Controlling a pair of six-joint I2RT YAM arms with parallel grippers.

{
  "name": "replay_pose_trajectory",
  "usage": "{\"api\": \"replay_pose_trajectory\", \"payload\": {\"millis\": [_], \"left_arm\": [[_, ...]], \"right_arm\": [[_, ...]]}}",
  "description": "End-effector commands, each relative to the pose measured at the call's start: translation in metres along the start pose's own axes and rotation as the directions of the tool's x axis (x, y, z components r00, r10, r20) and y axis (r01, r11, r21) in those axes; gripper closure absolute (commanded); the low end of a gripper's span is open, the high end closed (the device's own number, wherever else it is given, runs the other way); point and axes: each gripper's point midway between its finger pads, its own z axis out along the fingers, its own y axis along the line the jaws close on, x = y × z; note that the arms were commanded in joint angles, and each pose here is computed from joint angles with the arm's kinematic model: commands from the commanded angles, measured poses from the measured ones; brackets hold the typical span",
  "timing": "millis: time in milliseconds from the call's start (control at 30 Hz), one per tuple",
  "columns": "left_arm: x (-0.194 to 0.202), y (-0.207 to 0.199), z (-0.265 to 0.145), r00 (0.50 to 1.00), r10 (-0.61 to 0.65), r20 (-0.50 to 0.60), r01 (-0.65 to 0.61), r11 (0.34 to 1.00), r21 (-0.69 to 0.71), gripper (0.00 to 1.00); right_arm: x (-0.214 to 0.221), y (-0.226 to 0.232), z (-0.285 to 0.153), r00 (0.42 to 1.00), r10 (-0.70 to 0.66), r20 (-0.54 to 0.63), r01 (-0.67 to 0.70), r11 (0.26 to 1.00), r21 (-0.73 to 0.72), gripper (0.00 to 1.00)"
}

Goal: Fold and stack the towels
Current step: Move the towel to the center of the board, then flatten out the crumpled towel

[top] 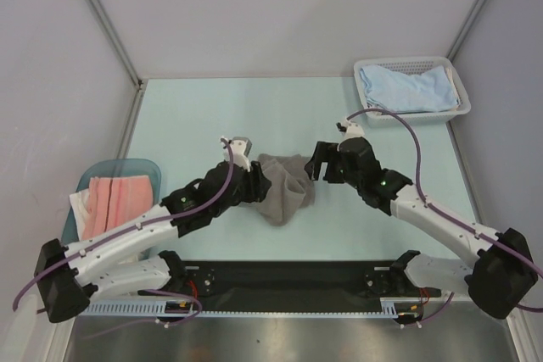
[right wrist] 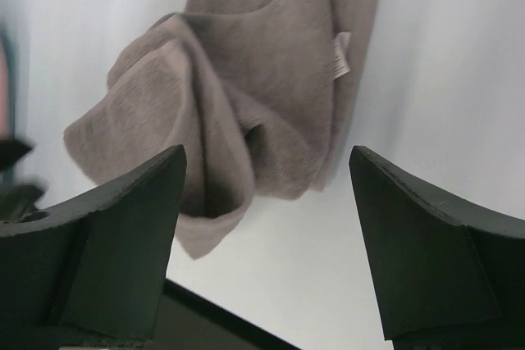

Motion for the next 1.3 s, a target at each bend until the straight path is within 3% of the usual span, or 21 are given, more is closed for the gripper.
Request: {"api": "replay_pose_trajectory", "payload": {"millis": [0,67,133,233,433,567,633,800,867,933,1133,1267], "left_arm": [[-0.013,0.036,0.008,0.998,-0.060,0.009,0.061,0.986,-0.156,0.45],[-0.019,0.047,0.018,0.997,-0.074,0.013,0.075,0.985,-0.155,0.43],[-0.021,0.038,0.027,0.996,-0.092,-0.016,0.091,0.993,-0.070,0.43],[-0.035,0.032,0.038,0.999,-0.046,-0.029,0.046,0.999,-0.023,0.42],[-0.035,0.029,0.056,0.995,-0.024,-0.092,0.020,0.999,-0.043,0.41],[-0.020,0.030,0.062,0.989,-0.042,-0.141,0.036,0.998,-0.046,0.41],[-0.014,0.031,0.063,0.986,-0.049,-0.158,0.043,0.998,-0.046,0.41],[0.001,0.035,0.059,0.979,-0.074,-0.191,0.065,0.996,-0.052,0.42],[0.009,0.038,0.053,0.976,-0.088,-0.200,0.078,0.995,-0.059,0.42],[0.014,0.040,0.048,0.973,-0.099,-0.207,0.087,0.994,-0.063,0.42],[0.037,0.049,0.024,0.964,-0.136,-0.228,0.124,0.990,-0.066,0.43],[0.038,0.044,0.005,0.964,-0.142,-0.224,0.140,0.990,-0.025,0.43]], "right_arm": [[-0.003,0.022,-0.011,0.998,-0.037,0.051,0.040,0.998,-0.046,0.15],[-0.001,0.032,-0.010,0.997,-0.057,0.044,0.060,0.995,-0.073,0.17],[-0.002,0.040,-0.007,0.997,-0.069,0.044,0.072,0.993,-0.091,0.18],[0.006,0.044,0.002,0.995,-0.104,0.013,0.105,0.991,-0.084,0.25],[0.037,0.061,0.014,0.986,-0.160,-0.047,0.152,0.979,-0.136,0.32],[0.064,0.062,0.014,0.973,-0.208,-0.096,0.195,0.972,-0.127,0.55],[0.077,0.064,0.007,0.964,-0.244,-0.109,0.228,0.963,-0.140,0.57],[0.121,0.058,-0.013,0.932,-0.327,-0.157,0.290,0.931,-0.221,0.53],[0.131,0.060,-0.022,0.924,-0.347,-0.160,0.298,0.916,-0.267,0.47],[0.142,0.047,-0.023,0.918,-0.351,-0.187,0.303,0.921,-0.244,0.45],[0.154,0.049,-0.028,0.893,-0.402,-0.201,0.341,0.898,-0.277,0.37],[0.156,0.051,-0.028,0.881,-0.428,-0.202,0.364,0.886,-0.288,0.26]]}}
